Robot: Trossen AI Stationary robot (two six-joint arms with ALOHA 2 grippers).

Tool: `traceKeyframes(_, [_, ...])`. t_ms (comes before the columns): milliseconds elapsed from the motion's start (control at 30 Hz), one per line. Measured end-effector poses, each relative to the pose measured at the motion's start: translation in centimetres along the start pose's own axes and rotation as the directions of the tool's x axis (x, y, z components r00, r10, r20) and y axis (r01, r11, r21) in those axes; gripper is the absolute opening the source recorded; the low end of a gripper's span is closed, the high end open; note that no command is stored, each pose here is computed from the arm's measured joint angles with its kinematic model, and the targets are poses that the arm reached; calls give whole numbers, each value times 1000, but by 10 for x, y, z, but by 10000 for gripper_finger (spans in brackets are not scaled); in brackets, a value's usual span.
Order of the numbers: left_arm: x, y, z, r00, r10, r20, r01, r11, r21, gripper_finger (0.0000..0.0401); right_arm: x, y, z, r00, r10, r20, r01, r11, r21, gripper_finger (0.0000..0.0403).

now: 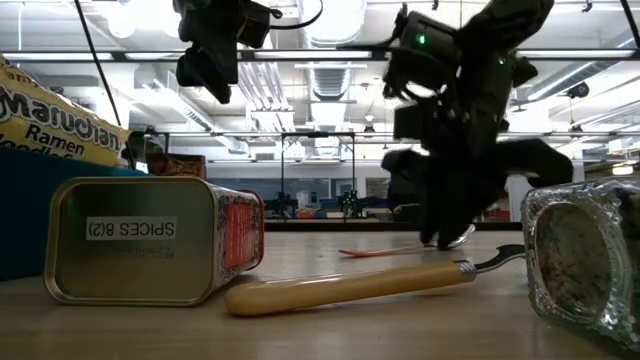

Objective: Pick & Place Food Item
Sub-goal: Put the white spoon into the green bin

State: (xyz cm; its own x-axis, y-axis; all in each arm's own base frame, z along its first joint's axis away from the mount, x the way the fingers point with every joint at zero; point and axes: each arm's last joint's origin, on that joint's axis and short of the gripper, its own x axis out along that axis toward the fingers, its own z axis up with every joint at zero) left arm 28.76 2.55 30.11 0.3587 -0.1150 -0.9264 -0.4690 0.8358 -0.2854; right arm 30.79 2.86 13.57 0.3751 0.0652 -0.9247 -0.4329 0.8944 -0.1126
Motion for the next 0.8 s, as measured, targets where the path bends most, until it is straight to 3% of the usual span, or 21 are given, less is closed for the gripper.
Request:
traceKeyframes(167, [0, 0, 0, 1000, -4, -2, 4, 1000, 0, 190, 13, 2, -1, 999, 37, -30, -36, 999, 9, 74])
traceKeyframes(433, [-1, 0, -1, 1000, -4, -4, 4, 1000, 0, 190, 18, 0, 4, 999, 13, -44, -12, 1000, 19, 60])
traceKeyframes(533, [-1, 0, -1, 1000, -4, -4, 4, 1000, 0, 190, 18, 0, 3, 999, 6, -53, -3, 999, 53, 21])
traceKeyframes(800, [-1, 0, -1, 1000, -6, -4, 6, 1000, 0, 190, 12, 1, 4, 999, -8, -45, 15, 987, 160, 10])
